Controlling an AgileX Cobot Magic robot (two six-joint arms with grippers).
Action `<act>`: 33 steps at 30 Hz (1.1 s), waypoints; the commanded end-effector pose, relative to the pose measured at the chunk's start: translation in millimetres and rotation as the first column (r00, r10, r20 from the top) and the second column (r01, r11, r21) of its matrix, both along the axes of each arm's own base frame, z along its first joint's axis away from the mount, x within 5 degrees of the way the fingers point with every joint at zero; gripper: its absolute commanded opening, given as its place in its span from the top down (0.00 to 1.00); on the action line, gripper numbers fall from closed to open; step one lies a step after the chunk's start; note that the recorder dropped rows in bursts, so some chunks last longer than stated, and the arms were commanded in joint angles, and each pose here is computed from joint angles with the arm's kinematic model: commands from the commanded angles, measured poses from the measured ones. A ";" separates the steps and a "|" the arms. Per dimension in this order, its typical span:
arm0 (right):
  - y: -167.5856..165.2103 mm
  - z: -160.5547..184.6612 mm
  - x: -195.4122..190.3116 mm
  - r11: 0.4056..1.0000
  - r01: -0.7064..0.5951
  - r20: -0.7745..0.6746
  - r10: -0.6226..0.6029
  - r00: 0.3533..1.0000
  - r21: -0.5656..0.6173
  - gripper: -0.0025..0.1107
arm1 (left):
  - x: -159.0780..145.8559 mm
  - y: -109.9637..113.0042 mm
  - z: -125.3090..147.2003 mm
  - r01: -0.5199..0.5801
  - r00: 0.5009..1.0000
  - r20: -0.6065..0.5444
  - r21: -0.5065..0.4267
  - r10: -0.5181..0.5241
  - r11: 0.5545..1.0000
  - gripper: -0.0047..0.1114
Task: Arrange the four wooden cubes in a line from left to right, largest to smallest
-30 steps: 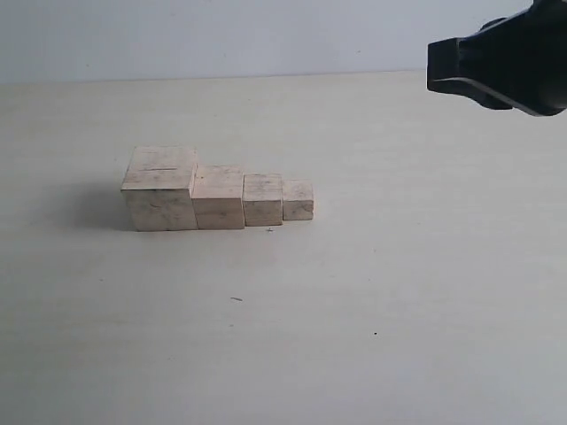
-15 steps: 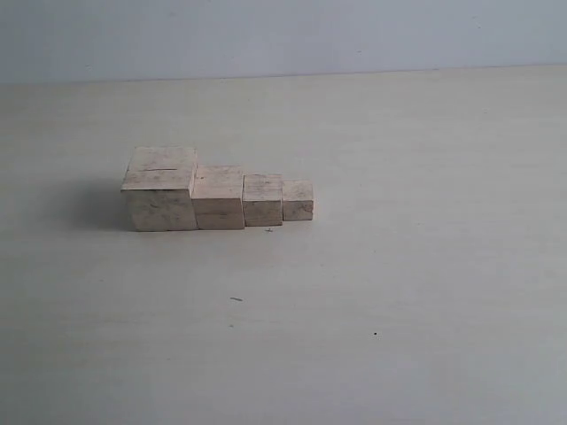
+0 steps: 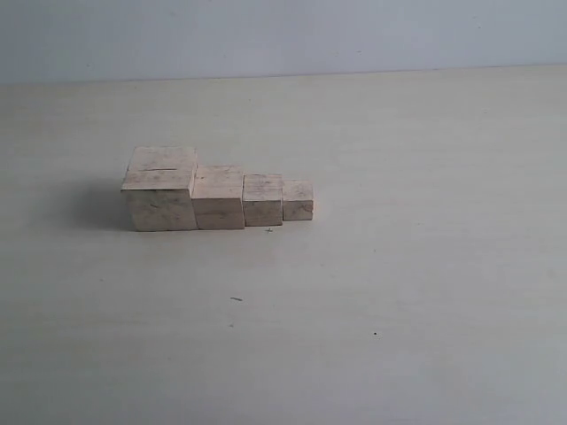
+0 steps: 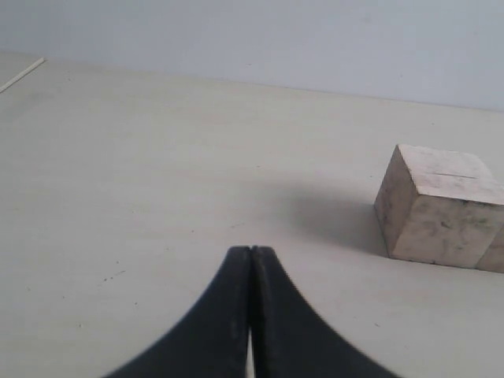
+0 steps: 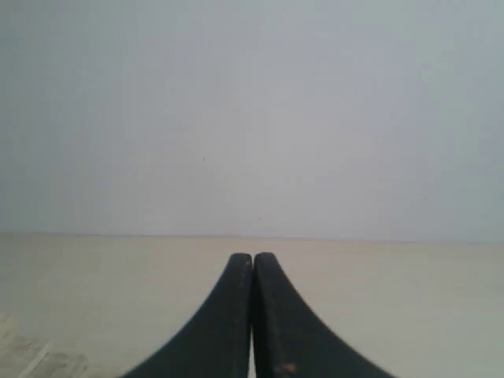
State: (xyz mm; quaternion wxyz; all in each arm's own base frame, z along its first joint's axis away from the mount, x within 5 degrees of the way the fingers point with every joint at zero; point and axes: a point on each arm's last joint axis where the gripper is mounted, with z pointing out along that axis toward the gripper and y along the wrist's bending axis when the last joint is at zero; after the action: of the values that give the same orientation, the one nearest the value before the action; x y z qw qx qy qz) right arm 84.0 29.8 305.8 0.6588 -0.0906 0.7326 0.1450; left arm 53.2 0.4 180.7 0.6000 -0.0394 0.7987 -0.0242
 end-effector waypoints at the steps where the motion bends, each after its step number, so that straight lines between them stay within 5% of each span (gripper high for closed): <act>1: -11.4 -15.9 -14.9 0.996 0.089 0.109 -0.086 0.990 -0.026 0.98 | 0.0 -0.3 0.6 0.005 1.000 0.015 -0.003 -0.005 1.000 0.96; 11: -26.7 -82.6 -19.0 0.954 0.296 0.035 -0.294 0.955 -0.050 0.98 | 0.0 -0.3 0.6 0.005 1.000 0.015 -0.003 -0.005 1.000 0.96; 17: -28.1 -104.0 -24.1 0.947 0.317 0.052 -0.315 0.948 -0.042 0.98 | 0.0 -0.3 0.6 0.005 1.000 0.015 -0.003 -0.005 1.000 0.96; 33: -29.4 -97.1 -27.6 0.942 0.330 0.115 -0.335 0.935 0.060 0.98 | 0.0 -0.3 0.6 0.005 1.000 0.015 -0.003 -0.005 1.000 0.96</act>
State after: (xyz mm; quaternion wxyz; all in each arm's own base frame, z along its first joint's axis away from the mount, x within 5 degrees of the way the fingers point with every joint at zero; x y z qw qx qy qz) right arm 57.0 1.3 208.1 0.7118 0.0287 0.7008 0.0369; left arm 53.2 0.4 180.7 0.6000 -0.0394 0.7987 -0.0242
